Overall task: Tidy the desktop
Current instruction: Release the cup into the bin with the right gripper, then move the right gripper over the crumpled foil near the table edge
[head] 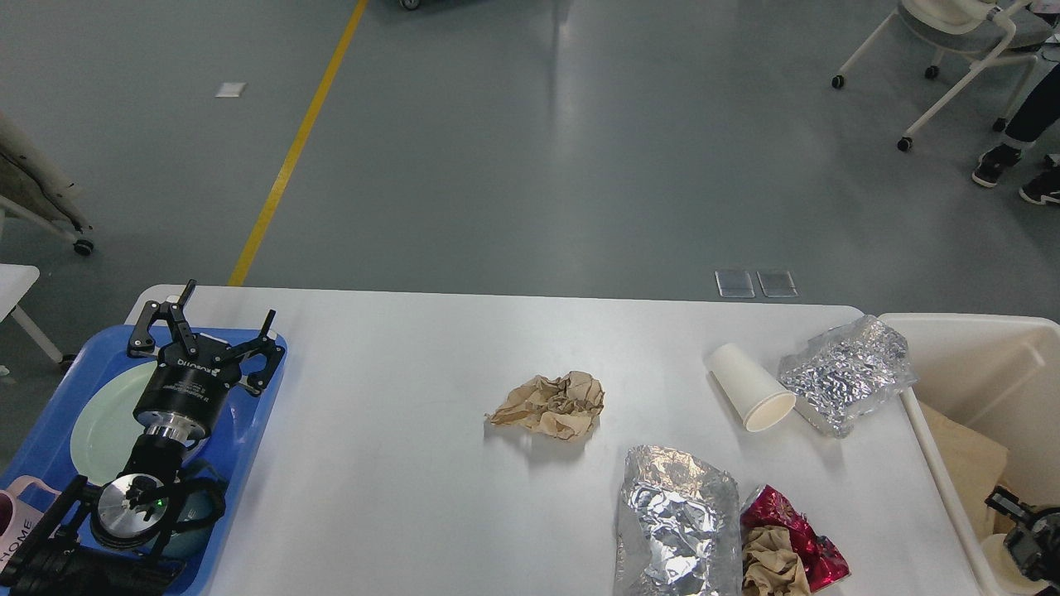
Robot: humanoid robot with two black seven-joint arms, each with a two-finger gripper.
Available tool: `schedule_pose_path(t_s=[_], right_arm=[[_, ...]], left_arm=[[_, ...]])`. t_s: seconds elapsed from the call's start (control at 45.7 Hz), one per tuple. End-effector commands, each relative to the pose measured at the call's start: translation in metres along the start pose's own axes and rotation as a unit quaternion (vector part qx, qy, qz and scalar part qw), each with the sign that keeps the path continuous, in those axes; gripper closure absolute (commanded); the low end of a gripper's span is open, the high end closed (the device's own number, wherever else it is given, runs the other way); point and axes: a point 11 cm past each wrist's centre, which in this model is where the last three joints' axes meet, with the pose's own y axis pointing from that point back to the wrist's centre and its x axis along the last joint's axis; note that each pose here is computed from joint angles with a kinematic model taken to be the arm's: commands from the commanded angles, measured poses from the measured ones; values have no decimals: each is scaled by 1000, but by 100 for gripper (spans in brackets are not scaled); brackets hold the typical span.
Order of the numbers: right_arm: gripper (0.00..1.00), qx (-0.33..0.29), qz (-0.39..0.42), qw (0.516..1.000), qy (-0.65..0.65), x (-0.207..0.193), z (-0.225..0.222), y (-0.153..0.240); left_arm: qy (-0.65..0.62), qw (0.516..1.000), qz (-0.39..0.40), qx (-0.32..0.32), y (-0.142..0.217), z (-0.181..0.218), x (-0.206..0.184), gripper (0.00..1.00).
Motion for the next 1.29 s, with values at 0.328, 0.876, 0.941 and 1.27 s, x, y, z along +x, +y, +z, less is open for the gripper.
schedule_pose_path(t_s=[0.328,0.876,0.941,1.27], right_arm=[[0,0,-38,999,-22,57,-12,19],[0,43,-248,948,194,140,-130,202],[0,57,-256,940,219,148,-143,236],[0,162,-276,903,288,114,-165,398]], left_arm=[[0,1000,0,0,0,0,0,3],[0,1000,0,0,0,0,0,3],[0,1000,0,0,0,0,0,3],[0,1000,1,0,1,0,1,3]])
